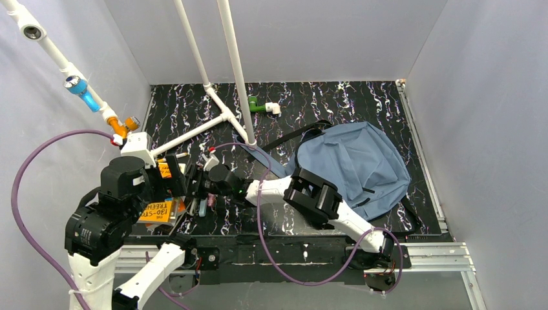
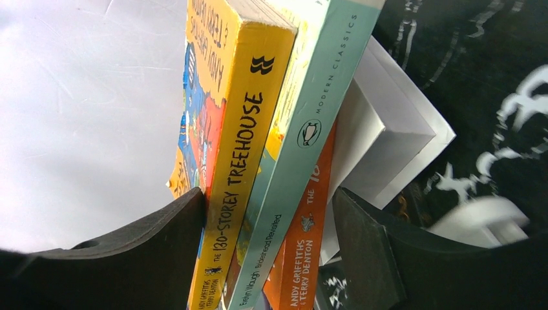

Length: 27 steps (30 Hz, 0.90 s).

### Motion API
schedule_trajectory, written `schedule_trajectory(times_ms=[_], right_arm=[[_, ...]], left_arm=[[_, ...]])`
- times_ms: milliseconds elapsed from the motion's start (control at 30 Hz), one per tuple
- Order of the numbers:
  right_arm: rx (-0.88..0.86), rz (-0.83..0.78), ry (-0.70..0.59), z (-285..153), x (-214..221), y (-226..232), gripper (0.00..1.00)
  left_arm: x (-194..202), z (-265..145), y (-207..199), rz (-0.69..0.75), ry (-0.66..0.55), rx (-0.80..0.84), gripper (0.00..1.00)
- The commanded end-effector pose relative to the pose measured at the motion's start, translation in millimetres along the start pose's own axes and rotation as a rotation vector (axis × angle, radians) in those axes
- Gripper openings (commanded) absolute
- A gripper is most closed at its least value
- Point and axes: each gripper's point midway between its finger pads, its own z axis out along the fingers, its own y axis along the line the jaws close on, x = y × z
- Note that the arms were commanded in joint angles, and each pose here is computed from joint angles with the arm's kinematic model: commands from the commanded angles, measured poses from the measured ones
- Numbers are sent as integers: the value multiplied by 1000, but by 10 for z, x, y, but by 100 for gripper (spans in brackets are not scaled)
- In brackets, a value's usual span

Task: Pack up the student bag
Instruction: Adjust the book at the corner of the board.

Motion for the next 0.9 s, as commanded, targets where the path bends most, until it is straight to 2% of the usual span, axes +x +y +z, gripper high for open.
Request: schedule_trajectory(times_ms=[0,100,200,300,567,733,867], right_arm=[[-90,-63,-84,-260,-318,440,51],[-71,-82,-67,-275,-287,391,62],[-76,-107,-56,-276,-267,390,83],[-57,-178,-55,-282,-298,419,98],[94,-402,-135,-312,-649,493,98],[84,-462,-145,-259,-830,572,98],[85,-531,-139,-140,-919,580,98]], left_arm=[[15,69,-53,7,25,11,99],[28,87,-75,3,30,19,99],[39,97,-89,4,35,25,99],[47,94,-85,4,34,26,99],[114,180,-63,18,38,11,99],[214,364,-129,15,66,20,99],[175,334,-142,0,47,30,99]])
